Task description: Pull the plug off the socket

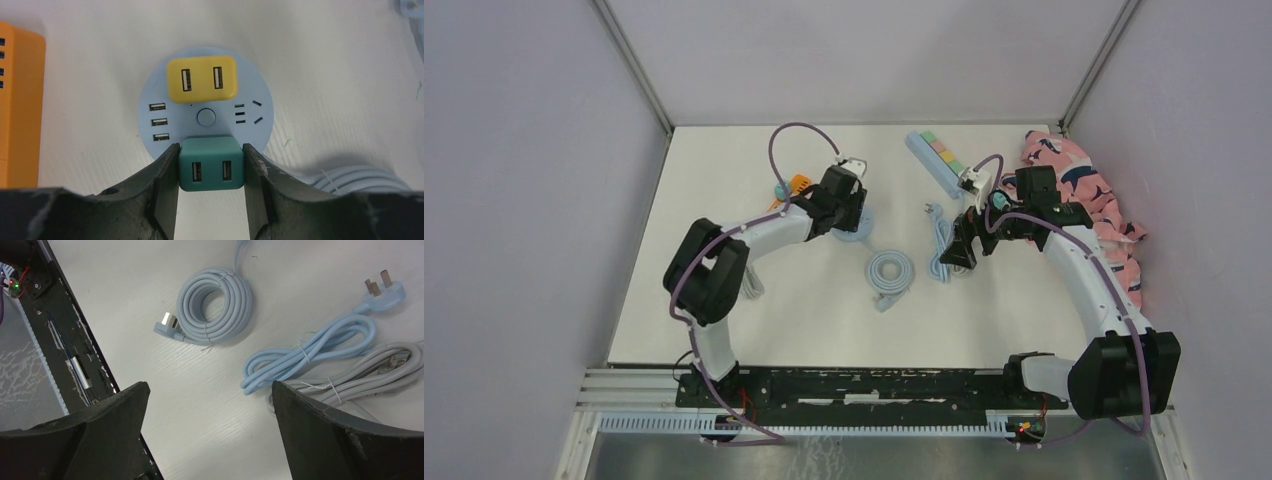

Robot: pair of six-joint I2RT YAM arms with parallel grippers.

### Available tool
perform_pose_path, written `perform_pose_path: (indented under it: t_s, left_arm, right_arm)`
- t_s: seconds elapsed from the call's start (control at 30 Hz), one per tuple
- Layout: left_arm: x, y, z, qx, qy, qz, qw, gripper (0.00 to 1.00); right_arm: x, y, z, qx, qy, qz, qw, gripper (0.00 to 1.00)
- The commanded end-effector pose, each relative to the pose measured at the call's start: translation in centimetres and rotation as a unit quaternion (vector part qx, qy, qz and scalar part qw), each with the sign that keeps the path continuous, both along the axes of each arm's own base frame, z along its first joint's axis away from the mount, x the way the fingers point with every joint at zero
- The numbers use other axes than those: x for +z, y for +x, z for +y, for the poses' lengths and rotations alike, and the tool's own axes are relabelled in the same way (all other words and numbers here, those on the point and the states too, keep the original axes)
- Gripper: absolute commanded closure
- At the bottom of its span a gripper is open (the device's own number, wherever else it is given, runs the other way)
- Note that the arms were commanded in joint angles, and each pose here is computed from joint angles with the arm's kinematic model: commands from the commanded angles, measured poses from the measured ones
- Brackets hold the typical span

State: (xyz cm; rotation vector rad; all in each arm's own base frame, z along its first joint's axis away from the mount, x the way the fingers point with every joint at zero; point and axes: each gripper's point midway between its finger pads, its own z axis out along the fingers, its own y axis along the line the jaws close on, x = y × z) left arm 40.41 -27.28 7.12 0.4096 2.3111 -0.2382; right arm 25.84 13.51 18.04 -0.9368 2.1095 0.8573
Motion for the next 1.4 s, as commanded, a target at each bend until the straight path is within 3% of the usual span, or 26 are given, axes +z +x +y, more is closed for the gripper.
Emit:
perform_pose_path:
  t_s: [0.0,0.23,0.33,0.57,0.77,0.93,1.1,1.13,1.3,1.37]
  left_arm:
    - [3.6,-3.0,-0.9,-0.11,-0.014,-0.041,0.993,0.95]
    - [2.5,-8.9,-1.6,-0.212,-0.063,-0.005,0.975,0.97]
    - [1.5,-11.2,-1.6,-0.204,-0.079,0.004,0.976,0.97]
    - [2.1,-14.0,0.4,-0.075,-0.13,-0.017,0.988,0.97]
    - [3.5,-14.6,1.4,0.051,-0.19,-0.021,0.98,0.97]
    - [2.2,-15.1,1.3,0.136,-0.18,0.003,0.974,0.97]
    - [1.4,-16.5,-0.1,0.167,-0.176,0.018,0.97,0.96]
    - [1.5,-16.7,-0.7,0.163,-0.181,0.018,0.97,0.94]
    - [2.3,-17.6,-2.6,0.145,-0.197,0.013,0.97,0.57]
    - [2.8,-17.7,-2.9,0.134,-0.2,0.009,0.97,0.46]
  right_arm:
    - [0.7,0.0,0.4,0.016,0.008,-0.017,1.0,0.0]
    - [0.7,-1.6,1.7,0.07,0.028,-0.02,0.997,0.0]
    - [0.6,-3.2,2.5,0.12,0.045,-0.031,0.991,0.0]
    - [0.0,-5.6,4.0,0.203,0.058,-0.057,0.976,0.0]
    - [-1.4,-5.3,5.2,0.211,0.036,-0.047,0.976,0.0]
    - [-1.9,-5.2,5.5,0.212,0.025,-0.039,0.976,0.0]
    - [-2.1,-4.9,5.3,0.205,0.015,-0.041,0.978,0.0]
    - [-2.2,-4.8,5.3,0.202,0.014,-0.039,0.978,0.0]
    - [-2.5,-4.7,5.3,0.2,0.011,-0.033,0.979,0.0]
    - [-2.6,-5.0,5.3,0.206,0.009,-0.033,0.978,0.0]
